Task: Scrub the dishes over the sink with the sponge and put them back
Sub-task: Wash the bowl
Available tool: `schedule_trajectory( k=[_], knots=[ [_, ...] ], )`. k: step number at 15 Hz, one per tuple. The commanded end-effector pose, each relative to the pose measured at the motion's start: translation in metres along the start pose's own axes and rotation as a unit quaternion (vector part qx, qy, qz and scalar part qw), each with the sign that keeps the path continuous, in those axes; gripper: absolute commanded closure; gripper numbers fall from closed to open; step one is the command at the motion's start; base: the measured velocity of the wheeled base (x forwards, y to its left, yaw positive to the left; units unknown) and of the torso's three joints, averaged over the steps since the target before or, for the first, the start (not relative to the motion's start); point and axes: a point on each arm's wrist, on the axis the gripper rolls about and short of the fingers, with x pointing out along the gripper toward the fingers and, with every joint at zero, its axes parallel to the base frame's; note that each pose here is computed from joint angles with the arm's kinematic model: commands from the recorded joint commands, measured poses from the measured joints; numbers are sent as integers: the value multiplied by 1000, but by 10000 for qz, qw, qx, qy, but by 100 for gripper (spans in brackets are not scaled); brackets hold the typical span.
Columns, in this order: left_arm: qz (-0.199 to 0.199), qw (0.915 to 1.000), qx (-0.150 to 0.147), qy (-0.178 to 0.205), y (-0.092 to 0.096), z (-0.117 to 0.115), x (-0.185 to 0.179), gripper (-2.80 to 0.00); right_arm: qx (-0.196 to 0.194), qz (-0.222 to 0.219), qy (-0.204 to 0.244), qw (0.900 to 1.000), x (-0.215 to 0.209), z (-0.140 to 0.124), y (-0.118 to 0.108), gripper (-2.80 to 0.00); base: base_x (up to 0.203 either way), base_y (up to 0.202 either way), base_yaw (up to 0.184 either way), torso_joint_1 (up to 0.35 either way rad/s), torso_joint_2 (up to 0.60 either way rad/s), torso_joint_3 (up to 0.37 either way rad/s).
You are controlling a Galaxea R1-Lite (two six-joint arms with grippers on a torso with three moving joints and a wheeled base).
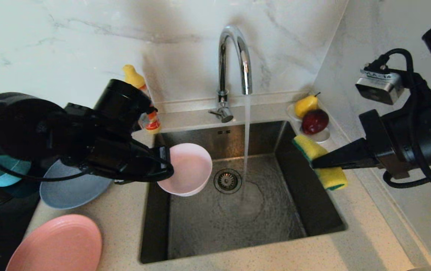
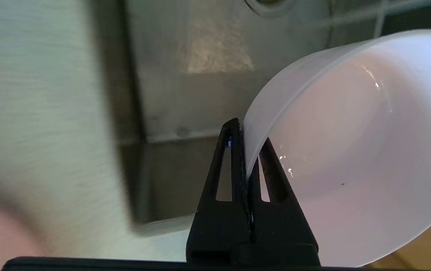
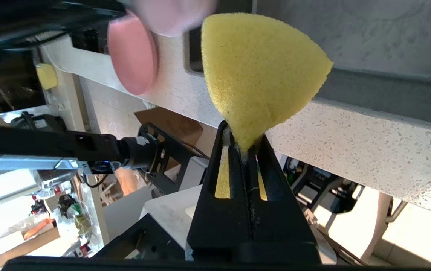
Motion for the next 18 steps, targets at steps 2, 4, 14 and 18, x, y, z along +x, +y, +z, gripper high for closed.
schedule_trajectory(
  k=[2, 4, 14, 18],
  knots=[
    [-69, 9997, 7, 239, -20, -8, 34, 0, -54, 100, -145, 9998, -17, -7, 4, 0, 0, 0, 0, 0, 0, 0],
    [-154, 9996, -44, 212, -32, -12, 48, 0, -56, 103, -149, 9998, -22, -10, 4, 0, 0, 0, 0, 0, 0, 0],
    [-366, 9992, -37, -140, -67, -10, 95, 0, -47, 77, -94, 9999, -18, -12, 2, 0, 0, 0, 0, 0, 0, 0],
    [-385, 9986, -93, -344, -80, -3, 110, 0, -94, 91, -119, 9998, -22, -13, 3, 0, 0, 0, 0, 0, 0, 0]
  ],
)
